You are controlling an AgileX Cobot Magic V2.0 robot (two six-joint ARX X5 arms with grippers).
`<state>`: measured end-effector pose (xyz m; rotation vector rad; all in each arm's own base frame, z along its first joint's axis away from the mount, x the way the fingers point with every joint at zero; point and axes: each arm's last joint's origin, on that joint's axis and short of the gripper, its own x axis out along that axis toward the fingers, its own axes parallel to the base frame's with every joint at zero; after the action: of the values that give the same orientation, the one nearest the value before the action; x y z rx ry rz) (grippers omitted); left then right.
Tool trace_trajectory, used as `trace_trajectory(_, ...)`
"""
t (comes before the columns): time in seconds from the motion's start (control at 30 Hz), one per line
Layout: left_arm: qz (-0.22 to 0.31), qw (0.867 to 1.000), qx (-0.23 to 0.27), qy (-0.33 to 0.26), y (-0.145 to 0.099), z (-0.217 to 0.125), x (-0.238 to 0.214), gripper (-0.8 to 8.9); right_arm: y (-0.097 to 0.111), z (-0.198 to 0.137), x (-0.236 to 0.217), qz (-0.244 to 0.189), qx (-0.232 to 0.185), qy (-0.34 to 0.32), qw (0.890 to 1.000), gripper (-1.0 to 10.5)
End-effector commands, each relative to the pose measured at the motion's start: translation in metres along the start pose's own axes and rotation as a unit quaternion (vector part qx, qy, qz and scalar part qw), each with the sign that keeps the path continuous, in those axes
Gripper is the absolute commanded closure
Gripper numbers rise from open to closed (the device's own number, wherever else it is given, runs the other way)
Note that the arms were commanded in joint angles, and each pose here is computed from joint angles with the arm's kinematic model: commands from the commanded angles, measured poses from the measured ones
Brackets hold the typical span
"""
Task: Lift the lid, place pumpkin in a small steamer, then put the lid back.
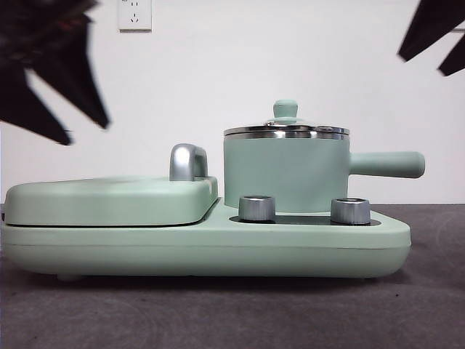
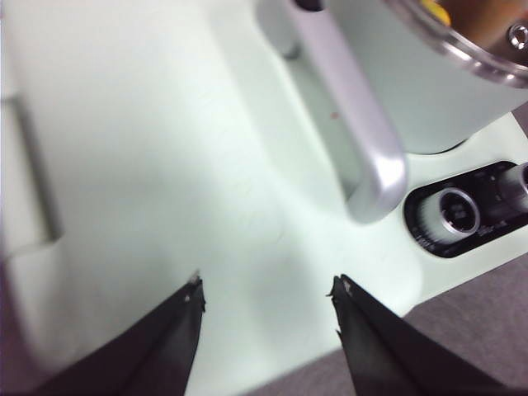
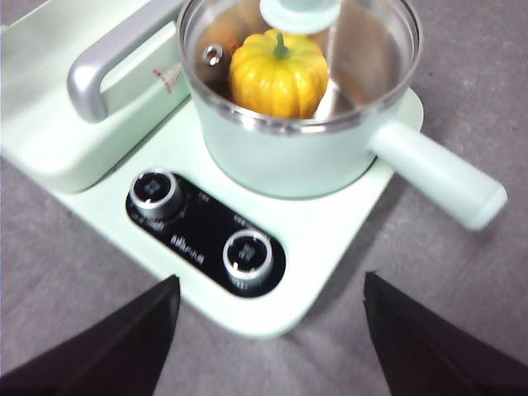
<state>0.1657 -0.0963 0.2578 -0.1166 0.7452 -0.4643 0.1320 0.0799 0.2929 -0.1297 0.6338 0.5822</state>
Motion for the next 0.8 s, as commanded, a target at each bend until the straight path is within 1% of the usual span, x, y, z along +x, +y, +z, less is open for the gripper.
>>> trace_trajectory(0.03,0.005,0.999,-0.024,-0.042,0.002,-0.006,-0.017,5.6,0.0,0.006,0.01,0.004,0.001,-0.005,1.0,6.0)
trace_trajectory(0.17,0.036,0.995,-0.026,-0.094,0.005,-0.013,-0.041,5.65,0.0,0.012,0.022,0.007,0.001,-0.018,1.0,6.0)
trace_trajectory(0.23,0.04,0.993,-0.003,-0.113,0.005,-0.014,-0.05,5.65,0.0,0.014,0.024,0.005,0.0,-0.02,1.0,6.0)
trace_trajectory(0.33,0.035,0.99,0.015,-0.135,0.004,-0.014,-0.059,5.74,0.0,0.014,0.024,0.004,0.0,-0.022,1.0,6.1)
trace_trajectory(0.37,0.034,0.989,0.019,-0.14,0.004,-0.015,-0.061,6.83,0.0,0.014,0.024,0.004,0.0,-0.022,1.0,6.6)
trace_trajectory(0.4,0.033,0.989,0.018,-0.143,0.004,-0.015,-0.063,8.27,-0.001,0.015,0.023,0.003,0.0,-0.026,1.0,8.3)
trace_trajectory(0.43,0.032,0.989,0.019,-0.146,0.004,-0.015,-0.063,7.99,0.0,0.015,0.023,0.003,-0.003,-0.03,1.0,9.7)
trace_trajectory(0.47,0.032,0.988,0.019,-0.149,0.004,-0.014,-0.064,8.07,0.0,0.017,0.023,0.003,-0.004,-0.041,0.999,9.2)
trace_trajectory(0.5,0.033,0.988,0.019,-0.149,0.004,-0.014,-0.064,8.07,0.0,0.019,0.023,0.003,-0.004,-0.048,0.999,9.3)
trace_trajectory(0.57,0.033,0.988,0.02,-0.15,0.004,-0.014,-0.064,8.07,0.001,0.019,0.023,0.017,-0.004,-0.047,0.999,9.3)
trace_trajectory(0.8,0.032,0.988,0.019,-0.153,0.004,-0.014,-0.064,8.07,0.001,0.019,0.023,0.017,-0.005,-0.049,0.999,9.3)
